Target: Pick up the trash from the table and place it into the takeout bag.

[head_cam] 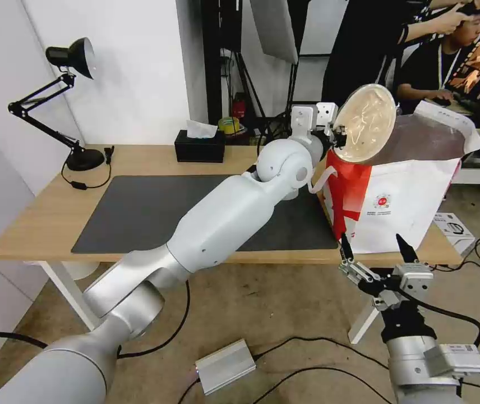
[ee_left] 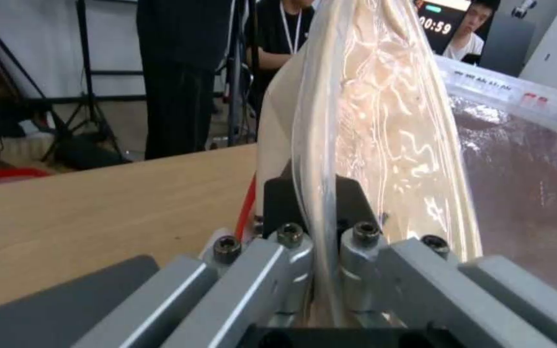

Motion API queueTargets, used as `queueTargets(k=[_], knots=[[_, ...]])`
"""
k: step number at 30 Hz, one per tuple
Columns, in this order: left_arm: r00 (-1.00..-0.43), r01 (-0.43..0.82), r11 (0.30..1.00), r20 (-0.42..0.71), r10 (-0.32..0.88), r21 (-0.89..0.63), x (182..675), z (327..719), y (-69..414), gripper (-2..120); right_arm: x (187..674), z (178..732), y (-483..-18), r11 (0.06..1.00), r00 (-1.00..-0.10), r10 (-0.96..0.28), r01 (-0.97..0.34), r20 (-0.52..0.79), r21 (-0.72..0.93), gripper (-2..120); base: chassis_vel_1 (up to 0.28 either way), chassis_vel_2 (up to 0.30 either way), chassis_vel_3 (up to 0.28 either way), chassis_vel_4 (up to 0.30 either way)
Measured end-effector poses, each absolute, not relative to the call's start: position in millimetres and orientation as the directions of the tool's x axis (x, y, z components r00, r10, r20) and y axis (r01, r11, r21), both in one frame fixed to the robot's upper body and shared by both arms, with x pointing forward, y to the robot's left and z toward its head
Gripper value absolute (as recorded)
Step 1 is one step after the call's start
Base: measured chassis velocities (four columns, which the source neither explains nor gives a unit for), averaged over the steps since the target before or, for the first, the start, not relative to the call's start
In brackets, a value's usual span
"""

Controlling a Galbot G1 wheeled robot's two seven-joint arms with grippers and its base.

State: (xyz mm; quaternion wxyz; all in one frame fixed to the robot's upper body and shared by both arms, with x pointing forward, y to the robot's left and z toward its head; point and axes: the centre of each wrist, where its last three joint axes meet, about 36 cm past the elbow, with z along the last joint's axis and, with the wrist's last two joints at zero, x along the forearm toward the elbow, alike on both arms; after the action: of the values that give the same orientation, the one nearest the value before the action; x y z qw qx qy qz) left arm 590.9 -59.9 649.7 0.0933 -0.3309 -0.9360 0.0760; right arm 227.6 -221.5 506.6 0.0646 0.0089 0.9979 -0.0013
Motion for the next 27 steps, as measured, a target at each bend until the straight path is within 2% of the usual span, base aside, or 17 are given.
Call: queueTargets(k=[18, 27], knots=[[-0.761, 0.608, 0.771, 0.136, 0.634, -0.19, 599.2, 667.0, -66.5, 0, 226.6, 508.5, -220.6, 1.0, -0.991, 0.021, 0.021, -0.133, 0.005, 100, 0.0, 0.0, 0.0, 0.0], [-0.71, 0.617, 0.748, 0.237, 0.663, -0.246, 599.7, 675.6, -63.0, 0, 226.5, 508.6, -221.4, 1.0, -0.991, 0.024, 0.024, -0.133, 0.002, 100, 0.0, 0.0, 0.0, 0.0]])
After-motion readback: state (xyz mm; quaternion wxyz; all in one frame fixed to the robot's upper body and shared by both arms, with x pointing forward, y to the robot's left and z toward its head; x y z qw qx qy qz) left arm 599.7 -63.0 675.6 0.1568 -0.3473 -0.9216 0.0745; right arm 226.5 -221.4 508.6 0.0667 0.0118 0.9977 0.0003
